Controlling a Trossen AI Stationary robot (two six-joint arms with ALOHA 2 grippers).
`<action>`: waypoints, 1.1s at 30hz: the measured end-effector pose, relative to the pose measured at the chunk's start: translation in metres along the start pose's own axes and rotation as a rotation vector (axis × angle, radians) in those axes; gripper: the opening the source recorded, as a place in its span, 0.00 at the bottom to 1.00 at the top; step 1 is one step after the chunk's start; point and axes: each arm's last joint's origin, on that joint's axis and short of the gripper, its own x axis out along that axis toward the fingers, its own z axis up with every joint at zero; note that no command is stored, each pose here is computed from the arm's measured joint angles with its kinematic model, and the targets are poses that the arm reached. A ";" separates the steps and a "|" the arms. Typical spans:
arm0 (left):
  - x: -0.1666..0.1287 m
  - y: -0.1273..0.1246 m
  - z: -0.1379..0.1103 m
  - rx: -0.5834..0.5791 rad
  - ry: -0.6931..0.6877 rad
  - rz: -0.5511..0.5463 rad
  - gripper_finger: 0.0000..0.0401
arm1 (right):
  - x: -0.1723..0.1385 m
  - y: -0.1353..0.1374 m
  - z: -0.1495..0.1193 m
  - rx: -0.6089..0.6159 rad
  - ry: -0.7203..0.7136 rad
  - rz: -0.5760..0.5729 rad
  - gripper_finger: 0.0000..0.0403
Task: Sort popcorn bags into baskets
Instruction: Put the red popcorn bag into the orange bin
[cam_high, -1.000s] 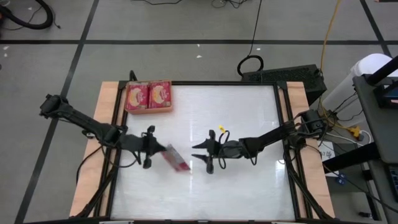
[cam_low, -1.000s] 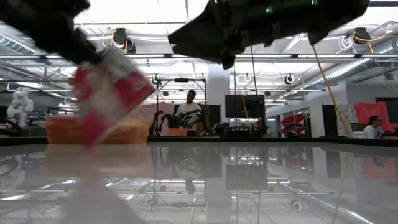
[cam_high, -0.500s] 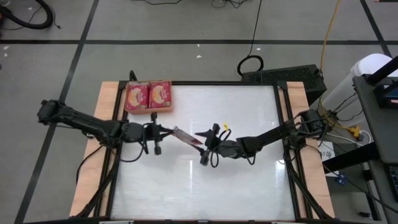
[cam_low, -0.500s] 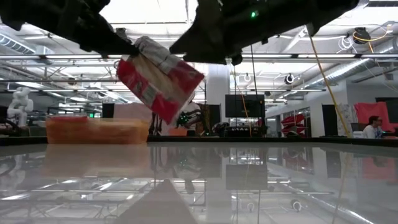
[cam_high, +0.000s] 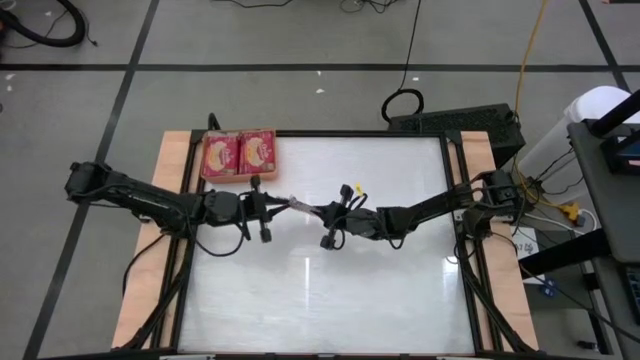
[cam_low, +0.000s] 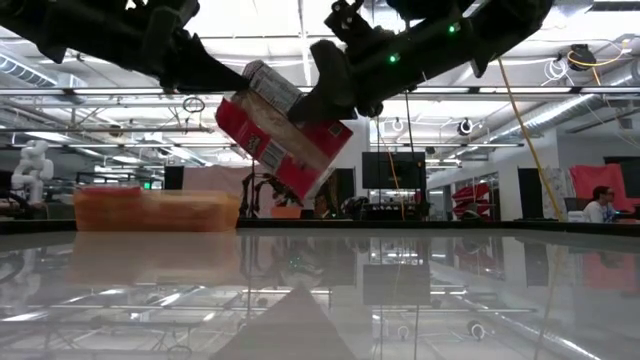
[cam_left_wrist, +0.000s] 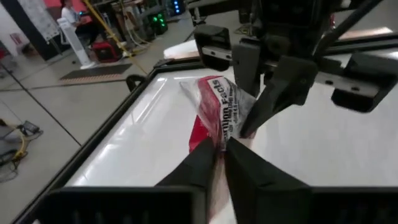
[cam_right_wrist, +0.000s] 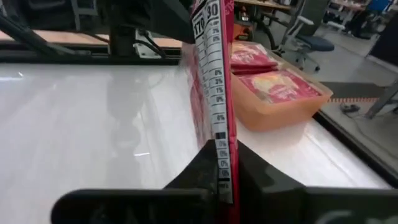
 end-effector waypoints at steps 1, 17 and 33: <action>0.000 0.001 0.000 -0.010 0.000 0.004 0.12 | 0.001 -0.002 0.000 -0.015 0.001 -0.005 0.03; -0.043 0.013 0.001 -0.277 0.082 0.059 0.45 | -0.022 -0.018 0.021 -0.661 0.045 0.036 0.02; -0.044 0.005 -0.010 -0.618 0.183 0.041 0.35 | -0.034 0.006 0.021 -1.595 -0.183 0.155 0.02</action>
